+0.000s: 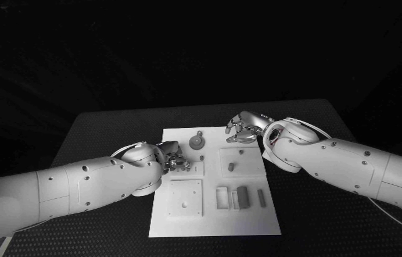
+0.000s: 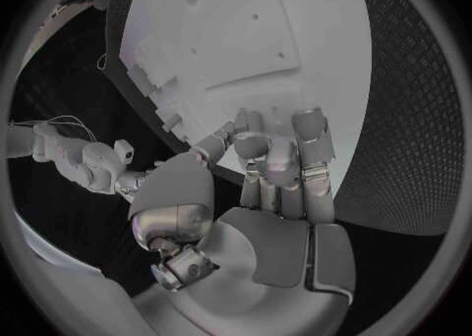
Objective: Assemble the parts on the task board
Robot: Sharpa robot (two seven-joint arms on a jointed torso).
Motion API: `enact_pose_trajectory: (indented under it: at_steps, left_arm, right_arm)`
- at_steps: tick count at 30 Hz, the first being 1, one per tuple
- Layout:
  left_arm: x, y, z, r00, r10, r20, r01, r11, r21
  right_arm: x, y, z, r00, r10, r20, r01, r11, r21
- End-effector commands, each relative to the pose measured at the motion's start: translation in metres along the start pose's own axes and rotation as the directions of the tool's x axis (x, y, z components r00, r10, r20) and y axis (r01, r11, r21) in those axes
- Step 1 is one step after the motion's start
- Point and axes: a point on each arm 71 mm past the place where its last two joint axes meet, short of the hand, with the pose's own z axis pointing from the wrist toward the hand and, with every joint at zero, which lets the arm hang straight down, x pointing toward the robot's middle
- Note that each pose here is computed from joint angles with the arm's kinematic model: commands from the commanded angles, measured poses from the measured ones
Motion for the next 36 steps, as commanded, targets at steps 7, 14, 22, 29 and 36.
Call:
enact_pose_trajectory:
  at_steps: [7,14,22,29,36]
  left_arm:
    - [0.0044,0.0015,-0.0006,0.999,0.018,-0.033,-0.019,1.000,-0.009]
    - [0.0052,0.0006,-0.0010,0.999,0.021,-0.040,-0.022,1.000,-0.007]
    - [0.0054,0.0008,-0.0013,0.999,0.022,-0.042,-0.023,1.000,-0.009]
    - [0.0056,0.0012,-0.0019,0.999,0.021,-0.042,-0.022,1.000,-0.009]
    - [0.0053,0.0021,-0.0018,0.999,0.020,-0.040,-0.021,1.000,-0.013]
  right_arm:
    - [0.0009,0.0003,0.0000,1.000,-0.004,-0.010,0.004,1.000,-0.004]
    - [0.0010,0.0006,0.0001,1.000,-0.003,-0.011,0.003,1.000,-0.005]
    - [0.0007,0.0000,-0.0001,1.000,-0.004,-0.010,0.004,1.000,-0.003]
    - [0.0007,0.0000,-0.0003,1.000,-0.004,-0.010,0.004,1.000,-0.003]
    - [0.0006,-0.0002,-0.0003,1.000,-0.004,-0.009,0.004,1.000,-0.003]
